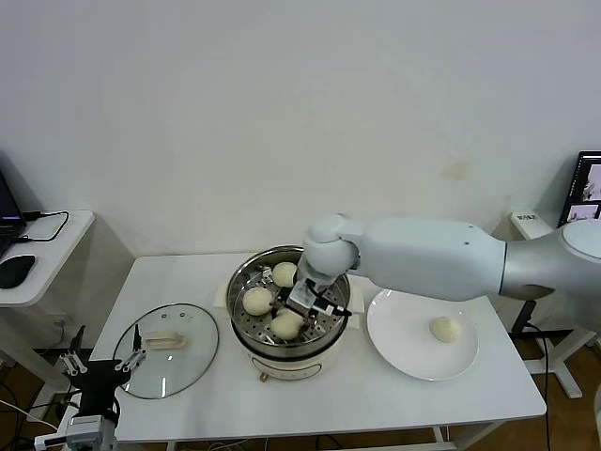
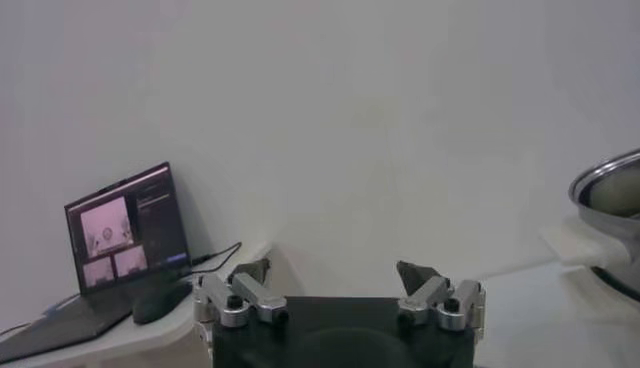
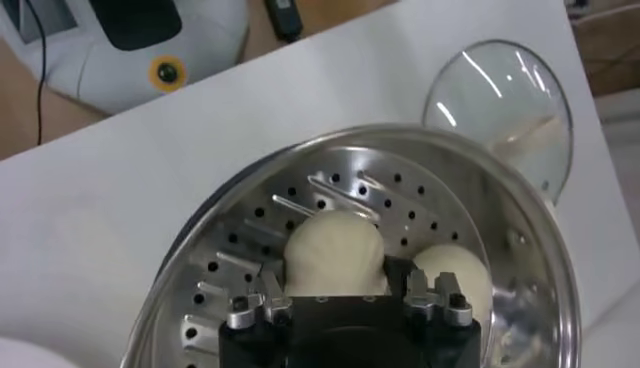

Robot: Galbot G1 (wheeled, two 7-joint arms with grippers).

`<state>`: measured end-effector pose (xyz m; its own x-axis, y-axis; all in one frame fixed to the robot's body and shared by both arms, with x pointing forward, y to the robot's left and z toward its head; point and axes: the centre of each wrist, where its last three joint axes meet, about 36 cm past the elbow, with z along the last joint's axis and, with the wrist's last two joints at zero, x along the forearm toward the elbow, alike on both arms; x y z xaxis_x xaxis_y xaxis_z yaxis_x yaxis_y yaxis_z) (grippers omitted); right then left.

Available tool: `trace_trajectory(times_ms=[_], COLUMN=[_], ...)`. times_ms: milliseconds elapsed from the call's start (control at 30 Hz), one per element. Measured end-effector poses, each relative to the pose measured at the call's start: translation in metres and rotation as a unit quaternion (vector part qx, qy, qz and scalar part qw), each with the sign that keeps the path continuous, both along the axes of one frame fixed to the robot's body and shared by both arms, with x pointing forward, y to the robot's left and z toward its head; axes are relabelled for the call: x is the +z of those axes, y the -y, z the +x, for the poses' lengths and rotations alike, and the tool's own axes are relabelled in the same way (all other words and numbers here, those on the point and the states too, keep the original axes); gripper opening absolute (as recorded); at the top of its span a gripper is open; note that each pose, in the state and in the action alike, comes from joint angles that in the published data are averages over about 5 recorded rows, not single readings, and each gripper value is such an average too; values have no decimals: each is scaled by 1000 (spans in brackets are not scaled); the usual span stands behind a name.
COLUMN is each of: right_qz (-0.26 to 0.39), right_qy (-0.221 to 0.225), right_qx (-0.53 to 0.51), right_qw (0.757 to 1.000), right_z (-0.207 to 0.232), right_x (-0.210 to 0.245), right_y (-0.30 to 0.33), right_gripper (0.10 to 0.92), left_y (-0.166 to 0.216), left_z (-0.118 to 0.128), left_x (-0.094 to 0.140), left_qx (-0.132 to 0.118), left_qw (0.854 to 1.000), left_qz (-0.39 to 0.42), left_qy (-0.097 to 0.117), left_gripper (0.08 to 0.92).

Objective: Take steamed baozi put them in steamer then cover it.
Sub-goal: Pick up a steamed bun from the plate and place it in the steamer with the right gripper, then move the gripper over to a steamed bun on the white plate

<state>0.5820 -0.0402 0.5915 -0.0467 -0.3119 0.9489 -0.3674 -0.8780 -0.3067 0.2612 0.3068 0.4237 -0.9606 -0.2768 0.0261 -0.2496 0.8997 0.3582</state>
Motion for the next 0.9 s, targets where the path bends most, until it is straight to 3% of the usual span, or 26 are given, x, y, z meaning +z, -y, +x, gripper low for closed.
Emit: trace_trajectory(times_ms=[133,467,700,900], right_qz=[0,15,25,23], right_qy=[8,39,39,42], right_qx=[-7,-133,-274,-373], right_qw=[1000,990,961,927], right_z=[3,15,16,15], right_x=[13,61,75,61], right_y=[8,69,152,230], right_gripper=[817,823,823,823], left_y=[-2,-6,-7,-7], left_z=[1,4,5,7], left_x=[1,5,4,0], left_qx=[-1,-5,-13,-17], left_qw=[1000,1000,1000,1000], left_qz=[3,10,14,16], left_qy=[1,5,1,-3], left_gripper=[823,823,823,823])
